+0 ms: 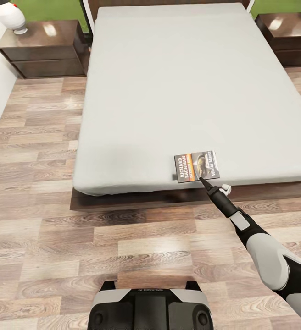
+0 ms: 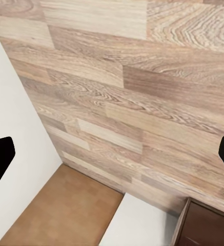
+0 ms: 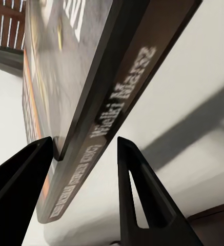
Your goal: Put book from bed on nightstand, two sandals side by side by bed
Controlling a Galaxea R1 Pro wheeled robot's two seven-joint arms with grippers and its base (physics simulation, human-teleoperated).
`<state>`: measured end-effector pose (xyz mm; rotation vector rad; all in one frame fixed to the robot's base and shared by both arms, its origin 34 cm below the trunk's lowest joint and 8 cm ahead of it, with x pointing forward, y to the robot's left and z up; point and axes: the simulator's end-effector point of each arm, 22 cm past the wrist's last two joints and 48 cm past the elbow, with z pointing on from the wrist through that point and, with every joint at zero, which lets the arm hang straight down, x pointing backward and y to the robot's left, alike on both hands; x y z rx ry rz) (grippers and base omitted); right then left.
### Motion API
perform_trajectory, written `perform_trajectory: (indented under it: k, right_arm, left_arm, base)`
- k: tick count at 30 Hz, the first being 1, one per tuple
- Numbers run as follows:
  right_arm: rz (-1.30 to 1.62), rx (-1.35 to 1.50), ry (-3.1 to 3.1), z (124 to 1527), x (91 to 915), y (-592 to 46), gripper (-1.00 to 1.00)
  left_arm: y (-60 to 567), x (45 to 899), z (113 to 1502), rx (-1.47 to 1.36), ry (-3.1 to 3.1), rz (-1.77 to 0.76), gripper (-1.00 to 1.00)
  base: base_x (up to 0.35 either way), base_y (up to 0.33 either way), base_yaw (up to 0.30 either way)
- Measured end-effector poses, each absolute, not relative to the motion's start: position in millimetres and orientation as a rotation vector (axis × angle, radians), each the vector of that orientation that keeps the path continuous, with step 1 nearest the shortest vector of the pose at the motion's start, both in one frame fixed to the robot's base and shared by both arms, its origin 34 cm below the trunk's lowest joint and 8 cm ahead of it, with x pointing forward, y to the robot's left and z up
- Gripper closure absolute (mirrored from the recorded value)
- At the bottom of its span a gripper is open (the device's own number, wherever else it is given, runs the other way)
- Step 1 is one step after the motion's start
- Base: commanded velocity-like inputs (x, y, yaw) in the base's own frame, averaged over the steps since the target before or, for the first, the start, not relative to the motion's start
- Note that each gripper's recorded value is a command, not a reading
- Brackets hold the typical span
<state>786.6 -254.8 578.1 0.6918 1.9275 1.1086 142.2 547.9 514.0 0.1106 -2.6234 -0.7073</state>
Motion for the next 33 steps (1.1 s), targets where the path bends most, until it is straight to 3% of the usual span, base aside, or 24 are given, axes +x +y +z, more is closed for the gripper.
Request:
perform_trajectory:
  k: [33]
  right_arm:
    - [1.273,0.659,1.894,637,773,-236,1.00]
  left_arm:
    - [548,136,555,0.110,-2.622,-0.707,-1.00]
  base:
    - [0.000,0.000,0.000]
